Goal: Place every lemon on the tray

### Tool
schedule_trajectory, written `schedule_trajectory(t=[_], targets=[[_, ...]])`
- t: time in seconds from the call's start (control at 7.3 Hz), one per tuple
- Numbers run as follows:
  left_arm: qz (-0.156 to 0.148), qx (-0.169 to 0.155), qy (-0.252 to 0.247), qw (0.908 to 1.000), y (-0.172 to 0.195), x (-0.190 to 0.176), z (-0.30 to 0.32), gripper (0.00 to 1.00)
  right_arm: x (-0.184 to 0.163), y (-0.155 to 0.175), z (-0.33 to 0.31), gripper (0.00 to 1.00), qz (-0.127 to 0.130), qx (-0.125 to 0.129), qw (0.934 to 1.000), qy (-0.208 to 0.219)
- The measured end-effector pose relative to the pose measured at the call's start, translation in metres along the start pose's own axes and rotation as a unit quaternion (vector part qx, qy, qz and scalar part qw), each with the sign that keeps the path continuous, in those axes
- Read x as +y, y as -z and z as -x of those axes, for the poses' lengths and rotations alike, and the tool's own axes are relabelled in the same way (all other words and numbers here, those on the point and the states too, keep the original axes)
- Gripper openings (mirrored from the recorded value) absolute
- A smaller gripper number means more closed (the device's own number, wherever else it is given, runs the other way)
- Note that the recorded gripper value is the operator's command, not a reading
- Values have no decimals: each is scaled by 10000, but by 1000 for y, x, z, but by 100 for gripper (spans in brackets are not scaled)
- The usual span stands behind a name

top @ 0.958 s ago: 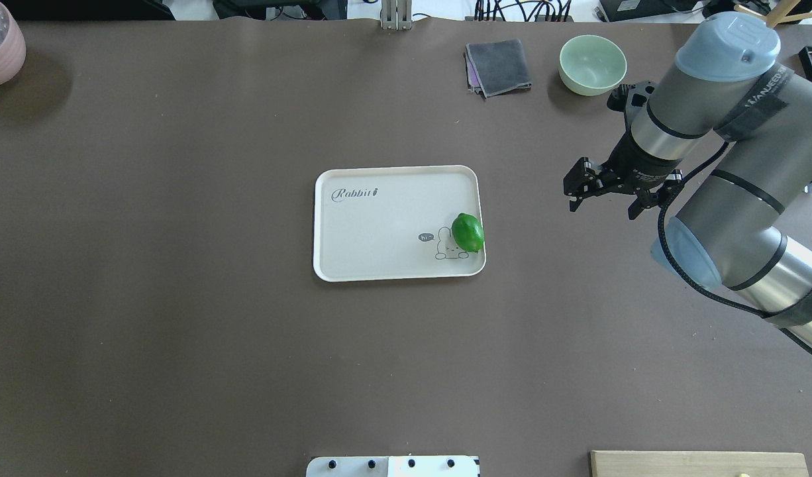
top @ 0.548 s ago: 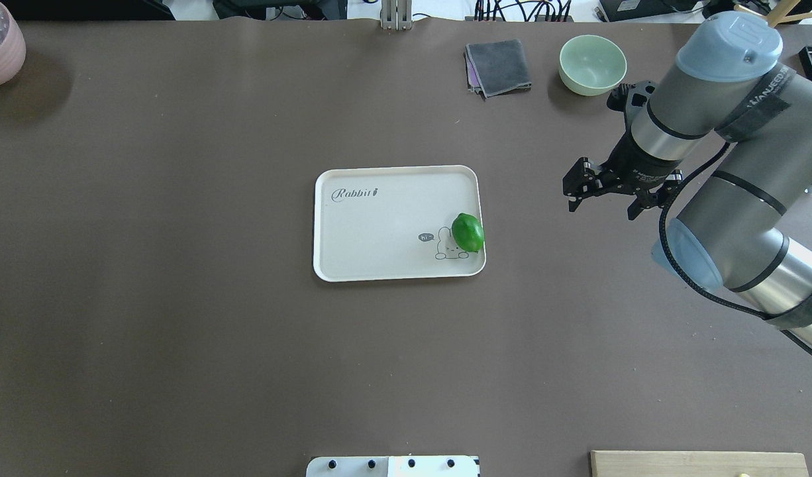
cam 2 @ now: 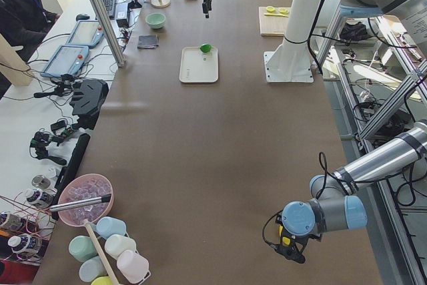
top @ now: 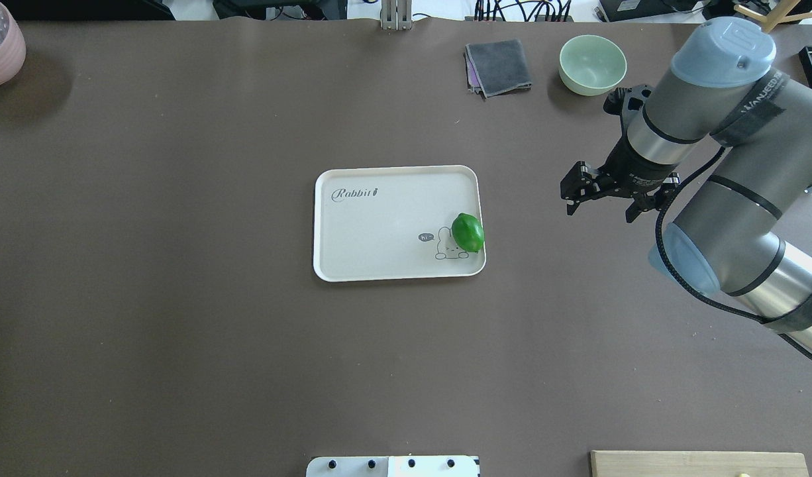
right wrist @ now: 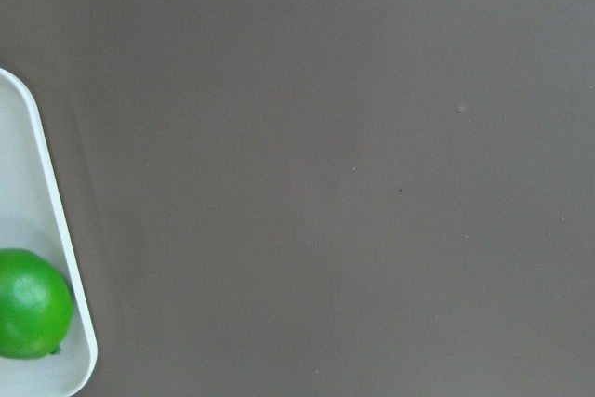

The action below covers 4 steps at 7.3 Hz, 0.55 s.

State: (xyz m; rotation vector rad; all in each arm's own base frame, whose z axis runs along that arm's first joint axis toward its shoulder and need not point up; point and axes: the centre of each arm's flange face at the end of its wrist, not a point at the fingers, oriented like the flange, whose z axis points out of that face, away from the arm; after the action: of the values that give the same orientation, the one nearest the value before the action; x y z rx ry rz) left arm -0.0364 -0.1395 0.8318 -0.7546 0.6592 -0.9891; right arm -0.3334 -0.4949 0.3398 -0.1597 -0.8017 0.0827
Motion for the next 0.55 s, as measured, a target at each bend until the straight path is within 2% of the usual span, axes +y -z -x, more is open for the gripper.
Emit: schedule_trajectory(t=[0.27,0.55], targets=[[281,264,510,9980,-5,-11,-16,98,1,-1,2,100,4,2,10000,12],[453,383,846,9946,-12,-21,-10,98,3,-3,3,100,20,10,10000,22]])
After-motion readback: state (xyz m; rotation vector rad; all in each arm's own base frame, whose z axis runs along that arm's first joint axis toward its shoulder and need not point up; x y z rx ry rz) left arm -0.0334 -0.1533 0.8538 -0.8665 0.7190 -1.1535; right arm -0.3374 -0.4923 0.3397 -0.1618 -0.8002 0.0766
